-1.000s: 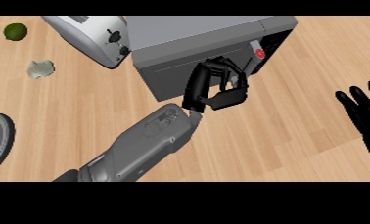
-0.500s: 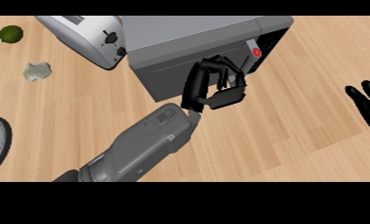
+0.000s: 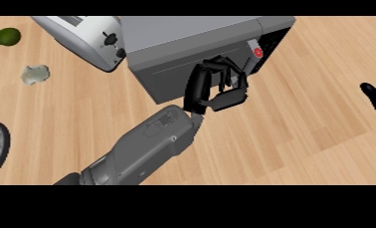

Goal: Pick up the milk, place it into the microwave and close the microwave

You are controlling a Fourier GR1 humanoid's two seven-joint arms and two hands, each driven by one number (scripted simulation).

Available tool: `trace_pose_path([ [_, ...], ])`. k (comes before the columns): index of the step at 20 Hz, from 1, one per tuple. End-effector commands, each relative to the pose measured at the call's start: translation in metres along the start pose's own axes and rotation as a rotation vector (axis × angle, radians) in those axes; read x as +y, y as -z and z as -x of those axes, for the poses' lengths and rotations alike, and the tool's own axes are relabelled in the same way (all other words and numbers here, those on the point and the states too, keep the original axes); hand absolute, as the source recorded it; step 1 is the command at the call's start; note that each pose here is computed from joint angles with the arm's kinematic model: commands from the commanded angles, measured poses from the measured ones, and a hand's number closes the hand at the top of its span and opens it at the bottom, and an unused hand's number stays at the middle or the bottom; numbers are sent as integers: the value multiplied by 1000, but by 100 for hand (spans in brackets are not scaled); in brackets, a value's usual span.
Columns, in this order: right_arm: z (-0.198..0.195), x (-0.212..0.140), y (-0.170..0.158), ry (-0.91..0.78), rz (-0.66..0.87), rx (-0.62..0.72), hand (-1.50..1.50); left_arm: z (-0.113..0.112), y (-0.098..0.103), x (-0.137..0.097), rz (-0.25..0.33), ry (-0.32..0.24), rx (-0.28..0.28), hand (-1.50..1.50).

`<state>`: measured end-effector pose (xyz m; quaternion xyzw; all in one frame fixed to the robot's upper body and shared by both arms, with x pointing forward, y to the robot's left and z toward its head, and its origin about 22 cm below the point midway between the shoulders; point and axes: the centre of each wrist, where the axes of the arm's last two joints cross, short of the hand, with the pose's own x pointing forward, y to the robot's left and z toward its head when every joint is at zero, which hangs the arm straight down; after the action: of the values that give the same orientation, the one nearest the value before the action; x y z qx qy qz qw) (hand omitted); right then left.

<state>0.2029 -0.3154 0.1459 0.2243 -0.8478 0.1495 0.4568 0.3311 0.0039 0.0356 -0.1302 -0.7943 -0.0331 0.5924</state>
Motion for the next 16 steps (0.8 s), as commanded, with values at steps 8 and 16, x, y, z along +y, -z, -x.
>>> trace_pose_path([
  [8, -12, -5, 5, 1, -13, 2, -150, -5, 25, 8, -57, 8, -18, 150],
  [16, -19, -11, 9, -6, -7, -7, -150, -1, 23, 10, -61, 11, -30, 150],
])
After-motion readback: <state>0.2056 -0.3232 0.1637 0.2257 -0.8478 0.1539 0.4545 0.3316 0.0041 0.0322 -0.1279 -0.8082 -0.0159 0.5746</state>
